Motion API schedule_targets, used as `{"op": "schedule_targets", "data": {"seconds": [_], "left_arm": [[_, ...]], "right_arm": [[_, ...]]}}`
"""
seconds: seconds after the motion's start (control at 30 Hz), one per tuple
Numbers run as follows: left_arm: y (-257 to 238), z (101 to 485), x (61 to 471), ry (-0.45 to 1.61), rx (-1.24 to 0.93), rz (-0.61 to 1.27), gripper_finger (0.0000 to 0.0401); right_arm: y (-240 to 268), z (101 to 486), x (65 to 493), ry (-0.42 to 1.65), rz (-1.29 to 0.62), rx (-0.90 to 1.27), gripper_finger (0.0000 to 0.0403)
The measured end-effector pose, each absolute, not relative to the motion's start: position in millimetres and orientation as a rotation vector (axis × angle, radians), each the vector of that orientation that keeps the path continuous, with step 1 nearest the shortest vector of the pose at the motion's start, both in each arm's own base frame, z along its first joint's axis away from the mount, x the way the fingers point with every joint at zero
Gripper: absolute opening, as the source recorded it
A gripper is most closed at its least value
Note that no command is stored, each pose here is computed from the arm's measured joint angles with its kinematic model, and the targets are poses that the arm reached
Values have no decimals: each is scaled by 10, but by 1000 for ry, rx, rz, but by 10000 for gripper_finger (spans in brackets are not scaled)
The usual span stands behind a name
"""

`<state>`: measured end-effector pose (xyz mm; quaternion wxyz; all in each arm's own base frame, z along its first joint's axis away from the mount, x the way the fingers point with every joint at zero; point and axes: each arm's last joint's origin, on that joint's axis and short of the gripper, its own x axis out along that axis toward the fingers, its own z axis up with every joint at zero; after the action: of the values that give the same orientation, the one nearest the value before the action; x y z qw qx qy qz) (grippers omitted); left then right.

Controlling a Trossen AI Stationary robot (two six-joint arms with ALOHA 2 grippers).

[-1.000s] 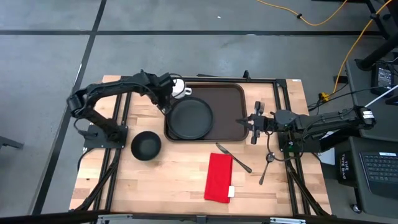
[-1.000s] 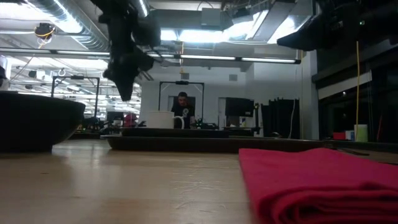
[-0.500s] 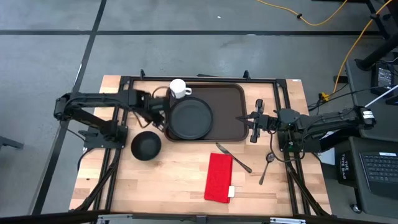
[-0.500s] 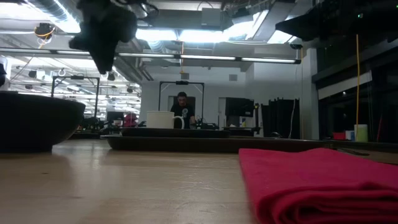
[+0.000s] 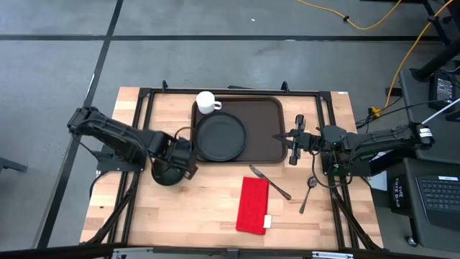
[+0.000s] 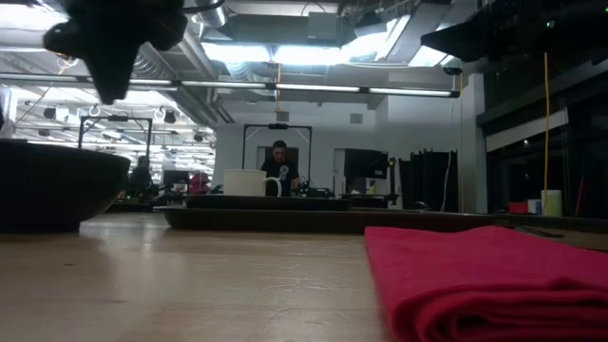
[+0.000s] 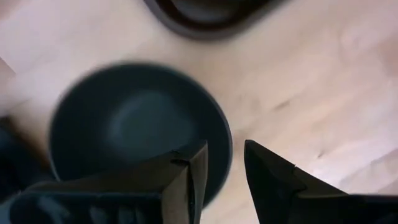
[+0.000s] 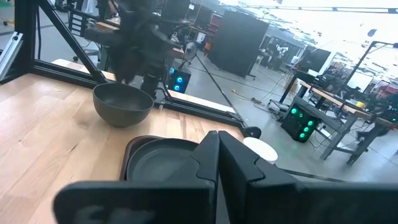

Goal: Set up tray
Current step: Put the black bowl on the black plate

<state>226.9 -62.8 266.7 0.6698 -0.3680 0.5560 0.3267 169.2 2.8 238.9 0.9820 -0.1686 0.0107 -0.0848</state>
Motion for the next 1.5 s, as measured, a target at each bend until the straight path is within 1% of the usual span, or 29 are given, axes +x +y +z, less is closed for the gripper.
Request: {"op": "schedule_targets", "data": {"seconds": [0.4,0.63,0.77,1.03,1.2,1.5], "left_arm": [[-853,2334,2433,1397,-732,755,97],[-900,2200,2564,1413,-674,673,97],[-915,2185,2610,1393,-670,633,97],[-907,2179,2612,1376,-648,652,97],[-917,2179,2612,1398,-670,631,97],[-917,2179,2612,1411,-627,590,97]], "right_arm": [[28,2392,1692,17,-171,-331,13],[28,2392,1692,17,-171,-331,13],[28,2392,1692,17,-171,-331,13],[29,2391,1693,17,-171,-317,13],[29,2391,1693,17,-171,-316,13],[29,2391,1693,17,-171,-316,13]]}}
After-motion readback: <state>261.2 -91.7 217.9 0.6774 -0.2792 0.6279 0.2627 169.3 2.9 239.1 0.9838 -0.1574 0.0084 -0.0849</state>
